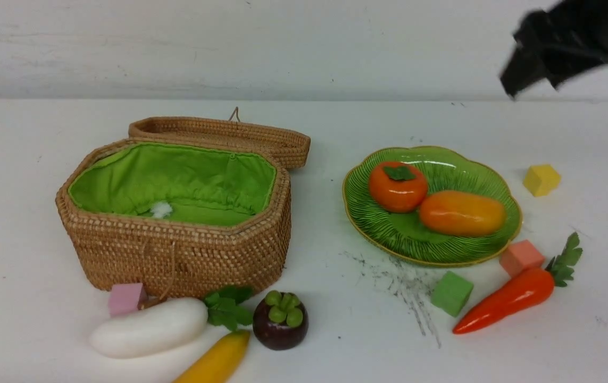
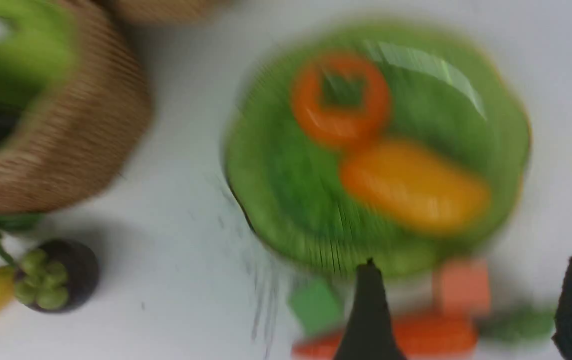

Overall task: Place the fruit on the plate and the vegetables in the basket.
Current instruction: Use the right arm to grab a carrot and put it into the left basket

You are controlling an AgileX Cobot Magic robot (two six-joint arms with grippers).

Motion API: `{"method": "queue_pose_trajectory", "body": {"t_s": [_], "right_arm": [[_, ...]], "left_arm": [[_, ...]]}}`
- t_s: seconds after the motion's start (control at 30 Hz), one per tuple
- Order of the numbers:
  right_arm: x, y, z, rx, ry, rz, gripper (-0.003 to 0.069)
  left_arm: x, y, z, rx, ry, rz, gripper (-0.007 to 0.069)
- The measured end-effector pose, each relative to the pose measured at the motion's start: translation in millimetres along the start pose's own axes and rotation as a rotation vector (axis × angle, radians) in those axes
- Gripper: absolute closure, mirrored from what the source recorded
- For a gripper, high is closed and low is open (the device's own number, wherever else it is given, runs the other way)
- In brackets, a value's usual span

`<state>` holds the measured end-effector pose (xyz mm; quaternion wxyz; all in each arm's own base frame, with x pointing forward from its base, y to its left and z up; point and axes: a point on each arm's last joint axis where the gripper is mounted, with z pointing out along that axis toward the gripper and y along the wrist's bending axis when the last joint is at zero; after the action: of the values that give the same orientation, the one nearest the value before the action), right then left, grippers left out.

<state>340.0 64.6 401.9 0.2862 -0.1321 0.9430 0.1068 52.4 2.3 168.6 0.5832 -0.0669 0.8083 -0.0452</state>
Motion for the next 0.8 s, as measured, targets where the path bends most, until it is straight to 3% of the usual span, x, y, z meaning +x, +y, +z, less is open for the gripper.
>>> {"method": "queue_pose_trajectory", "body": {"t_s": [0.17,0.4,0.57,0.8], "right_arm": [[80,-22,62,0.043,0.204,0.442,0.0172],[128,-26,107,0.068,0.221,0.815,0.0124],[128,-34,130,0.085,0.122,0.962,0.011],[133,-44,160,0.129,0.137,0.97,0.0109]], "left_arm": [[0,0,0,0.0,0.0,0.0,0.0386],[0,0,0,0.0,0.0,0.0,0.0386],[0,0,0,0.0,0.0,0.0,0.0386],[0,0,0,0.0,0.0,0.0,0.0386]]}}
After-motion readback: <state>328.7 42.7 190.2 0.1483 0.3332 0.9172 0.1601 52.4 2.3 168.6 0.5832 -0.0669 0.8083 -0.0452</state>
